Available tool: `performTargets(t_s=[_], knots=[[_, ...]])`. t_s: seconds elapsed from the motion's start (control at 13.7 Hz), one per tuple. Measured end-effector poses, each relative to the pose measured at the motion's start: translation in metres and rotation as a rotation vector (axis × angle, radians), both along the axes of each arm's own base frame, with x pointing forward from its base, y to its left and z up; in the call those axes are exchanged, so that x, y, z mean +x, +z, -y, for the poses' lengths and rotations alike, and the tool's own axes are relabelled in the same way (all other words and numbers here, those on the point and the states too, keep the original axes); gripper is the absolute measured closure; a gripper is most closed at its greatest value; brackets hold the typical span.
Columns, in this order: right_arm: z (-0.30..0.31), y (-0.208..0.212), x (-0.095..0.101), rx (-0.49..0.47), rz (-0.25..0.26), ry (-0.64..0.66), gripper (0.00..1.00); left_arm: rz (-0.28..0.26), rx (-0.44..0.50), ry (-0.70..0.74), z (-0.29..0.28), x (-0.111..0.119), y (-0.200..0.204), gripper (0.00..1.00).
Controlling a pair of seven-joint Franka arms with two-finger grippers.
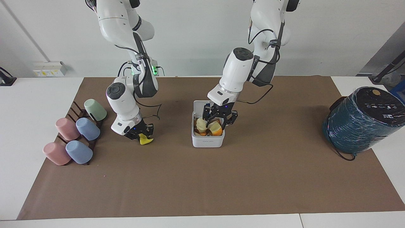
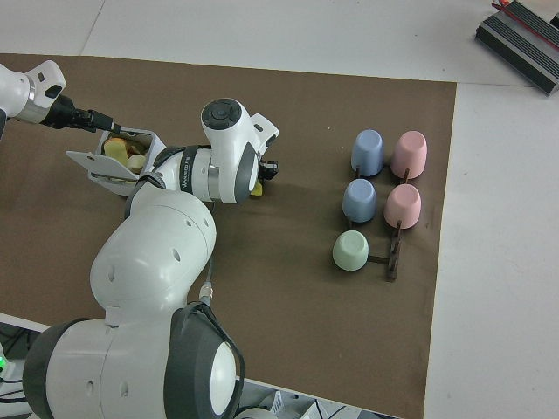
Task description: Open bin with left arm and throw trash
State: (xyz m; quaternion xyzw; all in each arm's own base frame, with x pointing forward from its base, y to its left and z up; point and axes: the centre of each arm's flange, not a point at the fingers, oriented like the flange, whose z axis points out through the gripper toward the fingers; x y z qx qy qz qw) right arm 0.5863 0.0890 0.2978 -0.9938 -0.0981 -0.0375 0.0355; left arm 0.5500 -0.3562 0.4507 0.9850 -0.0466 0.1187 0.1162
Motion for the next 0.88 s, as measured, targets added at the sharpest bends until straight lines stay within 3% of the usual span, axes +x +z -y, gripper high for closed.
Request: performTargets(t_s=[0.15,0.51,0.66,0.88], knots=[[-0.005,0.019,0.009,0.003,-0.027,0.001,0.96,-0.021,0.031,0.007,-0.025,0.004,0.014,0.0],[-0.026,0.135,0.033,0.047,-0.077,-0.108,0.96,-0.068,0.137,0.005,-0.109,0.026,0.014,0.0],[-0.053,0.168,0.036,0.174,-0.082,-0.228,0.96,-0.069,0.183,0.024,-0.148,0.027,0.015,0.0],[-0.107,0.179,0.033,0.32,-0.091,-0.384,0.96,-0.076,0.224,-0.006,-0.211,0.024,0.031,0.0]])
